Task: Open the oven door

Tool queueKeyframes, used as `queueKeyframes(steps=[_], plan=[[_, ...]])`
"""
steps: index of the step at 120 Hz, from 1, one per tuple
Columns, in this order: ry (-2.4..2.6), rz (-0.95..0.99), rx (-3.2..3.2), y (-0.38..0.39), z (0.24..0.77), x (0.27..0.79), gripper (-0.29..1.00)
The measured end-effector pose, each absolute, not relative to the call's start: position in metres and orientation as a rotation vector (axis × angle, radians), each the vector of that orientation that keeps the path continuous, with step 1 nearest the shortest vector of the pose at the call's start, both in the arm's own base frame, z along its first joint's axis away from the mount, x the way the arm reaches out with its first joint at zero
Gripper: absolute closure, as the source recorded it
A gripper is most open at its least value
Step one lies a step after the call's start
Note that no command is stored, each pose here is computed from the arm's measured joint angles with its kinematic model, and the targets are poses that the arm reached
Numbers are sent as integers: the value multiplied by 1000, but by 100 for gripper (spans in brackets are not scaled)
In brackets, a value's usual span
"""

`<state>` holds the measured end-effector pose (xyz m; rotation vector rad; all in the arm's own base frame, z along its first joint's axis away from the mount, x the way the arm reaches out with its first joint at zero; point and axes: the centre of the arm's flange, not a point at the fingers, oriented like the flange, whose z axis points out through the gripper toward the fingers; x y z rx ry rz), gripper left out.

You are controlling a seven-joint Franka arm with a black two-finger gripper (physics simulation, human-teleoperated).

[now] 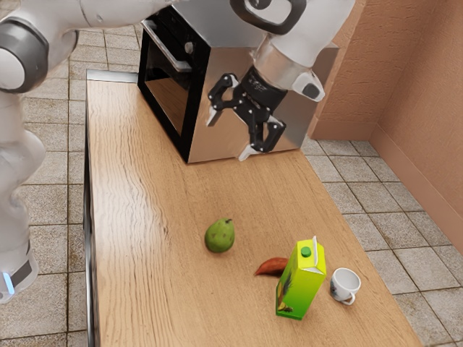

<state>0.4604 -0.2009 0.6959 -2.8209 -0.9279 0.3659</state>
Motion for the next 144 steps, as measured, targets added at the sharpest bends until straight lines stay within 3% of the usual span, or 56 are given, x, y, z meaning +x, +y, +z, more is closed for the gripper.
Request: queueKeyframes(steps=[26, 40, 50, 69, 78, 118, 144], plan=[[-1639, 132, -2666, -180, 748, 450, 0], [-2067, 122, -2362, -111, 757, 459, 0], [-2361, 62, -2111, -49, 785, 426, 0], [-2823, -97, -1610, 36, 777, 218, 0], [-2925, -156, -1502, 49, 749, 172, 0], [-3220, -466, -1393, 103, 734, 228, 0], [-3260, -599, -1393, 131, 720, 228, 0]])
